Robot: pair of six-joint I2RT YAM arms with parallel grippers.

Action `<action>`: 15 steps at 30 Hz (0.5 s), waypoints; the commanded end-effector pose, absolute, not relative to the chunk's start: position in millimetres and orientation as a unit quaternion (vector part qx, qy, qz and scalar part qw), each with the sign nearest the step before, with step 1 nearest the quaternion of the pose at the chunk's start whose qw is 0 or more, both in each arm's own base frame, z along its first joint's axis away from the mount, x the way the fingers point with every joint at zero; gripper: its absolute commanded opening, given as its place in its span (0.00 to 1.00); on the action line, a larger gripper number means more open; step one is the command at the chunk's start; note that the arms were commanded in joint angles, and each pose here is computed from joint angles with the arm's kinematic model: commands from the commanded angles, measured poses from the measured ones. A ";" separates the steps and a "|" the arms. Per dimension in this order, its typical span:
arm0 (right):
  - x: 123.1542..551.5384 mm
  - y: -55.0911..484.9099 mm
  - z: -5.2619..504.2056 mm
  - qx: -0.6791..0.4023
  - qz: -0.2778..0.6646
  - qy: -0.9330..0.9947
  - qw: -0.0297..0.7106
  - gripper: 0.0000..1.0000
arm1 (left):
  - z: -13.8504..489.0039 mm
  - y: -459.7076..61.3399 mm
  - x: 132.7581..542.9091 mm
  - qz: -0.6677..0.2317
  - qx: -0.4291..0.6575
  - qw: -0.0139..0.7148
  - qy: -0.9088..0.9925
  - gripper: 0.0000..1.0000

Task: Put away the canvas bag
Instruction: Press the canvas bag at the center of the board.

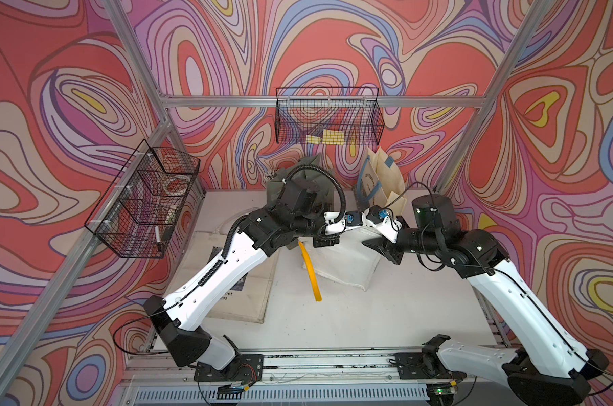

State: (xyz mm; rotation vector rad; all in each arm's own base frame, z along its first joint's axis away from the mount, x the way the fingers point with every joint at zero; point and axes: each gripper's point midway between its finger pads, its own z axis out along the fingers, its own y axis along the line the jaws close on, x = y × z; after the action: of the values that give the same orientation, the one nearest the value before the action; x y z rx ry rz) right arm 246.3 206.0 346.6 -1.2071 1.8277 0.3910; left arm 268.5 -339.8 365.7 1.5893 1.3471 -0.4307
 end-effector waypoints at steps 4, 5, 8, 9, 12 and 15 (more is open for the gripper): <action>240.1 200.6 356.1 -0.433 0.212 0.728 0.488 0.59 | 427.9 -319.9 256.5 -0.279 0.592 0.580 0.485 0.00; 240.1 199.2 354.1 -0.426 0.214 0.729 0.492 0.59 | 430.7 -317.7 253.7 -0.283 0.591 0.584 0.480 0.00; 239.5 197.0 350.2 -0.410 0.221 0.730 0.500 0.60 | 435.1 -312.0 245.3 -0.294 0.596 0.584 0.466 0.00; 239.0 196.1 349.8 -0.405 0.223 0.730 0.504 0.61 | 436.0 -310.3 242.9 -0.296 0.597 0.585 0.462 0.00; 238.0 190.5 355.1 -0.386 0.220 0.726 0.524 0.61 | 438.3 -302.6 240.3 -0.296 0.593 0.594 0.456 0.00; 233.6 184.1 354.6 -0.374 0.215 0.730 0.530 0.61 | 447.3 -294.6 240.0 -0.294 0.585 0.612 0.444 0.00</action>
State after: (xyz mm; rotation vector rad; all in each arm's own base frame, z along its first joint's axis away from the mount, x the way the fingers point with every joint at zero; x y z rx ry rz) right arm 233.3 189.9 347.4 -0.9615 1.7539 0.5125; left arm 250.1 -299.8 409.1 1.3936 1.1908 -0.6695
